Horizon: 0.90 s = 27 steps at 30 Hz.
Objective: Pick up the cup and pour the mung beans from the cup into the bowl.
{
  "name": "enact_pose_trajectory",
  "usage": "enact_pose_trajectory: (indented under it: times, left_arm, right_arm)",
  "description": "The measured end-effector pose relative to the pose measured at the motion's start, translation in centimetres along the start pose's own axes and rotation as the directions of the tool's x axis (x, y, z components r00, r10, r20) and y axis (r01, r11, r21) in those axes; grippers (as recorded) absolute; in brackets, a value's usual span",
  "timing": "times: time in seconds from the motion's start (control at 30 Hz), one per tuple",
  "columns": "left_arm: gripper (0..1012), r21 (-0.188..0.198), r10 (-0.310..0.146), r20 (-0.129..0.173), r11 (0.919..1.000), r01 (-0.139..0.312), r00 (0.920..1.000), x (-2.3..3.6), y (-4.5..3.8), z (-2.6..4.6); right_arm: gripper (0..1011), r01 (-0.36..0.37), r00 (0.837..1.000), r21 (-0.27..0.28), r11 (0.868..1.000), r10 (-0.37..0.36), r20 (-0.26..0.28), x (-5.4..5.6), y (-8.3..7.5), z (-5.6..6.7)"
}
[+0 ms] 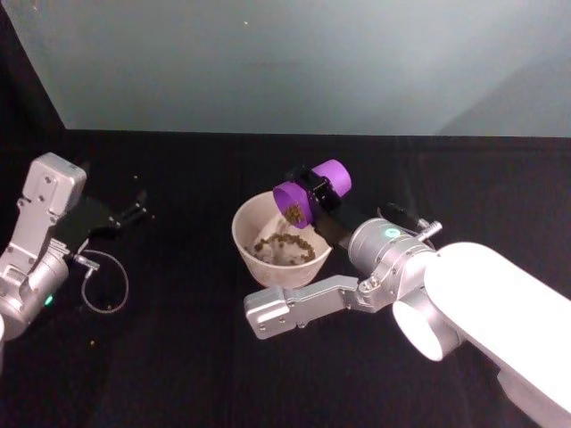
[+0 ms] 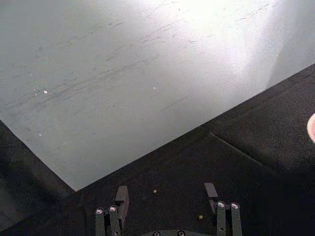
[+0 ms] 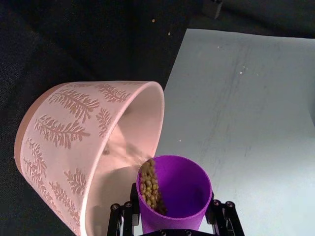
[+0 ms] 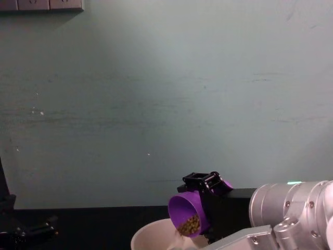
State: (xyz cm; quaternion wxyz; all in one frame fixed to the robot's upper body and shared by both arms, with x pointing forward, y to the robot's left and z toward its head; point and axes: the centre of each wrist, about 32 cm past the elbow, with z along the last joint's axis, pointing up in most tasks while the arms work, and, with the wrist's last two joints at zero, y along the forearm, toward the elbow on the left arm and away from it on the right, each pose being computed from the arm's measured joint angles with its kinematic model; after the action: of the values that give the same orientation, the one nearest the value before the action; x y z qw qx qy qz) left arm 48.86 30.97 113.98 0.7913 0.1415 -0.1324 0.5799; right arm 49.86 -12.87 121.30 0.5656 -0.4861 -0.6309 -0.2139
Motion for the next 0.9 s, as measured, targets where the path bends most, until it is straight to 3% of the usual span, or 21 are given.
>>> enact_pose_trajectory:
  times: [0.9]
  left_arm:
    - [1000,0.000,0.000,0.000,1.0000,0.000,1.0000,0.00,0.00,0.00]
  right_arm:
    - [733,0.023,0.999,-0.007,1.000,-0.023,0.033,-0.22,0.08,0.06]
